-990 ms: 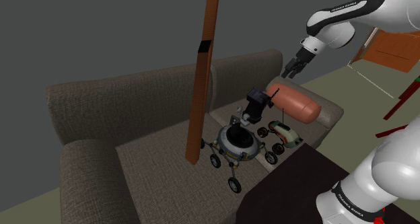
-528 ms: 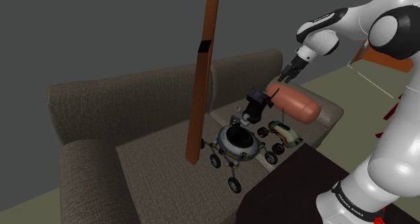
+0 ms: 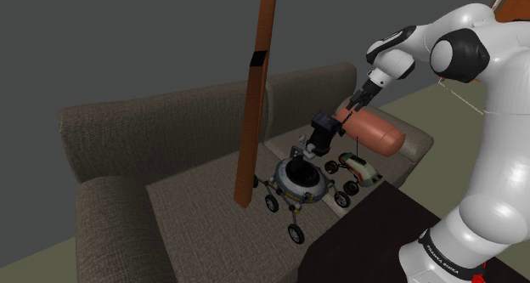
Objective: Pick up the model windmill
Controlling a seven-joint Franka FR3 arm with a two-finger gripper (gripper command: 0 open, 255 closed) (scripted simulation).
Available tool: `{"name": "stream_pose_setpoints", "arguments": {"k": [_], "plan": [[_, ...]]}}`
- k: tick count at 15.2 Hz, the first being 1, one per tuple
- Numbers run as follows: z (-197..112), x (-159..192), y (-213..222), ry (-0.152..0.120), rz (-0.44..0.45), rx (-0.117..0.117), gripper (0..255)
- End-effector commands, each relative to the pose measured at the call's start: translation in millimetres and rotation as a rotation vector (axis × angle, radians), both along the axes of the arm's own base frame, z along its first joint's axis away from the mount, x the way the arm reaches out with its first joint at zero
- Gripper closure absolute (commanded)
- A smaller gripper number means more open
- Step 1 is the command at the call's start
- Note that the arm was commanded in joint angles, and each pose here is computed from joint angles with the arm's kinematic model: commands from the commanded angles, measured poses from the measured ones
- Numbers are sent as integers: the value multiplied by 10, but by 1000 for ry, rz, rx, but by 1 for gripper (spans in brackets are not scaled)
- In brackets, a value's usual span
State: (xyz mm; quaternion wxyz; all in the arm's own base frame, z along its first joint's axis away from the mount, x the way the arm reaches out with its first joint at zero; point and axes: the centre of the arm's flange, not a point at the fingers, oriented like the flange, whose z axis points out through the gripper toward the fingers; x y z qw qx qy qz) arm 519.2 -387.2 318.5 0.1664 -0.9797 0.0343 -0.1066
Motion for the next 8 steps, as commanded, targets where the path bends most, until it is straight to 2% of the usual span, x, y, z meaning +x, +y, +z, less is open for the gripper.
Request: {"name": "stream_pose_setpoints", "arguments": {"k": [1,3,5,6,8], "plan": [[-106,7,-14,0,0,0,0],[-242,7,-14,0,0,0,0],[-242,7,-14,0,0,0,0],[-242,8,-19,0,0,0,255],[-245,9,-17,0,0,0,255]]}}
